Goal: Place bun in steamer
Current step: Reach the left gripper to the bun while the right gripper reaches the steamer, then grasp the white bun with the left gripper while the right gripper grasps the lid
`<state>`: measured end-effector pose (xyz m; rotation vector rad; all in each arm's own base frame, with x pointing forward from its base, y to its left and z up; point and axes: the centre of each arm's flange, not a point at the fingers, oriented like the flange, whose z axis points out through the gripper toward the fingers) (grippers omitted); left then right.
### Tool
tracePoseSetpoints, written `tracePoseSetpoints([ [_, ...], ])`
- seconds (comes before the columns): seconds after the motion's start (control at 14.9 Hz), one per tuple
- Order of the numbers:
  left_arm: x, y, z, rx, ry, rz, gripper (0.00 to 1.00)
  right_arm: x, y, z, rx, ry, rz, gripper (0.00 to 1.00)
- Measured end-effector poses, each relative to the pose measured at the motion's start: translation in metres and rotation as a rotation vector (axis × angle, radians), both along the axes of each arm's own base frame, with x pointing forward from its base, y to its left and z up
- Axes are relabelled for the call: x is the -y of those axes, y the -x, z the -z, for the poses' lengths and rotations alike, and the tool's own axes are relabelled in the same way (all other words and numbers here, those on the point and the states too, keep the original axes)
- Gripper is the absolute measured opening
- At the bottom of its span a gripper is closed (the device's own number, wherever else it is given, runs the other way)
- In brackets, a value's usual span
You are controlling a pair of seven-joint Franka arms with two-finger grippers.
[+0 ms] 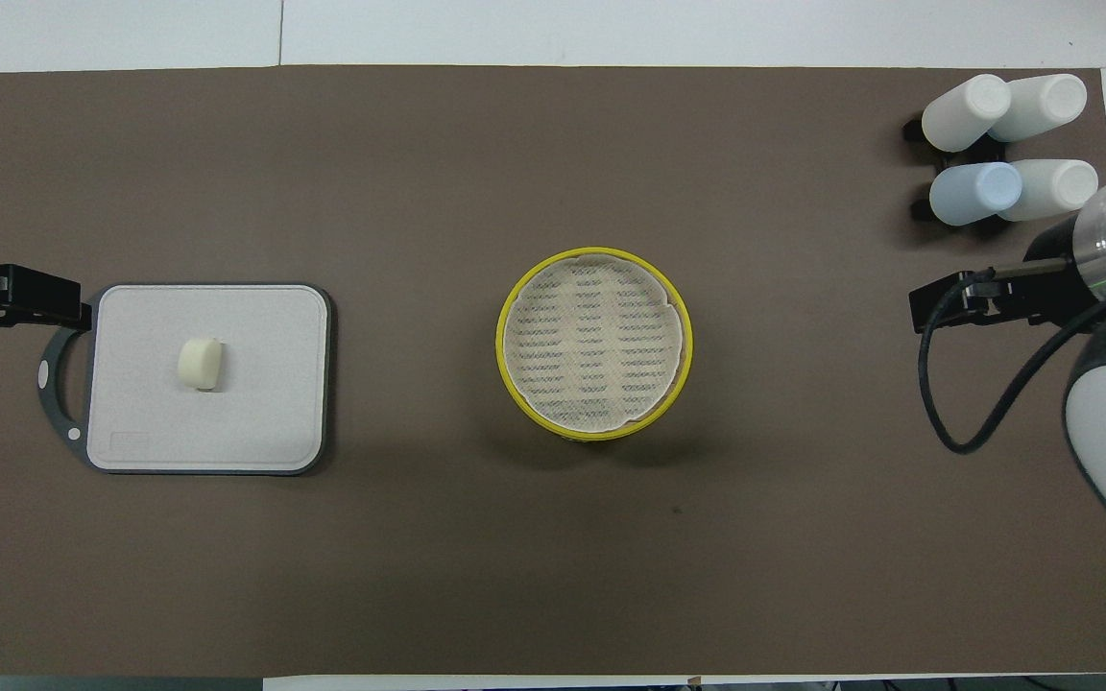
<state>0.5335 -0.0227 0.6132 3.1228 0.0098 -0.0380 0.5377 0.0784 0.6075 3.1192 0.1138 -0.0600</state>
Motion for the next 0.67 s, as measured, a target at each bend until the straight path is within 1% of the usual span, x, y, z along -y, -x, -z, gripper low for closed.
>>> tracePoseSetpoints([
  [0.07,-0.002,0.000,0.013,0.006,0.000,0.009,1.00,-0.023,0.000,-0.002,0.027,-0.004,-0.043,1.00],
  [0.13,-0.006,0.001,0.031,0.011,0.000,0.019,1.00,-0.054,0.004,-0.002,0.031,-0.005,-0.069,1.00],
  [0.27,-0.017,0.001,0.076,0.019,0.000,0.041,1.00,-0.130,0.008,0.001,0.017,0.004,-0.016,1.00],
  [0.4,-0.031,0.004,0.130,0.030,-0.001,0.075,1.00,-0.212,-0.002,0.013,0.025,0.019,0.003,1.00],
  [0.54,-0.042,0.010,0.187,0.052,-0.003,0.094,1.00,-0.284,-0.016,0.051,0.038,0.015,0.048,1.00],
  [0.67,-0.046,0.017,0.239,0.067,-0.006,0.097,1.00,-0.335,-0.028,0.105,0.046,0.001,0.080,1.00],
])
